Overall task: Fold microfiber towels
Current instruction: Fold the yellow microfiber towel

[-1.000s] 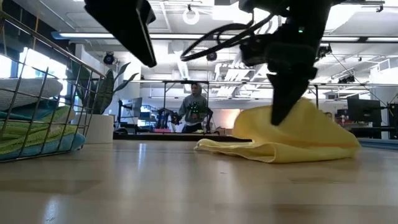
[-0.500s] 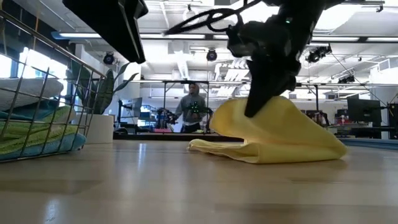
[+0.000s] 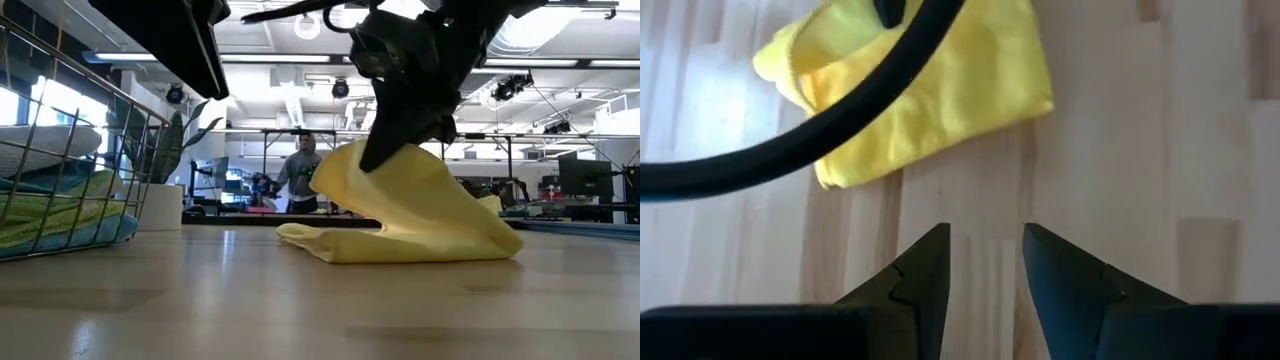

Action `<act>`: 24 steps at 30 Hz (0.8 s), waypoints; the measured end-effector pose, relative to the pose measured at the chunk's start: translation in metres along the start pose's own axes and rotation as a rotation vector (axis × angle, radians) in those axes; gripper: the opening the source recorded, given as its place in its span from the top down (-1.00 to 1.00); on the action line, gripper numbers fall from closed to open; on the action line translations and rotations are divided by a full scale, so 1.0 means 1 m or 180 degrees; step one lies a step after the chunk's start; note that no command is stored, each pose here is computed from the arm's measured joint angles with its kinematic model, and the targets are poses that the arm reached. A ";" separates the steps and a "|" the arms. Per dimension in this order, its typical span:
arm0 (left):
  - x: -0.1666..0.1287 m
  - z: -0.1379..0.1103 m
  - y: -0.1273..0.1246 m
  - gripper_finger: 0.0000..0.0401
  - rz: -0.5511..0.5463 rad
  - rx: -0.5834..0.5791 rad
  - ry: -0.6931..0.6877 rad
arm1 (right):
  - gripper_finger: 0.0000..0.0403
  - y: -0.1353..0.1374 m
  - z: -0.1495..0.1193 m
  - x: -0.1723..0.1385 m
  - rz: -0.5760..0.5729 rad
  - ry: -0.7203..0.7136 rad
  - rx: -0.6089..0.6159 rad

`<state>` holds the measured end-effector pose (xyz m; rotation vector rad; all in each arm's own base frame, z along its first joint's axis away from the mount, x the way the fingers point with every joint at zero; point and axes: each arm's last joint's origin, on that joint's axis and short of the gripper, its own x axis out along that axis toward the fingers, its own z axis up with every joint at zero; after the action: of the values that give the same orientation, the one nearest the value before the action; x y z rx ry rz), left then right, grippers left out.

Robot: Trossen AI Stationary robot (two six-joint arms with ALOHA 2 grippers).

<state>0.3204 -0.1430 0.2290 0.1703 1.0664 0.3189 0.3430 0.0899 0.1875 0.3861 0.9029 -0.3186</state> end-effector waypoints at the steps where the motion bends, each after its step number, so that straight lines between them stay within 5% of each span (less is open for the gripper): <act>1: 0.001 0.000 0.000 0.40 0.0037 0.0007 -0.0009 | 1.00 0.001 0.001 0.000 0.0008 -0.0038 -0.0008; 19: 0.000 -0.006 -0.004 0.40 0.0138 0.0063 -0.0044 | 0.99 0.005 0.009 0.038 0.0190 -0.0439 0.0049; 24: 0.000 -0.006 -0.004 0.40 0.0138 0.0087 -0.0044 | 0.82 0.004 0.013 0.046 0.0242 -0.0553 0.0094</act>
<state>0.3162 -0.1468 0.2249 0.2201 1.0548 0.3419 0.3807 0.0824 0.1581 0.4125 0.7123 -0.2910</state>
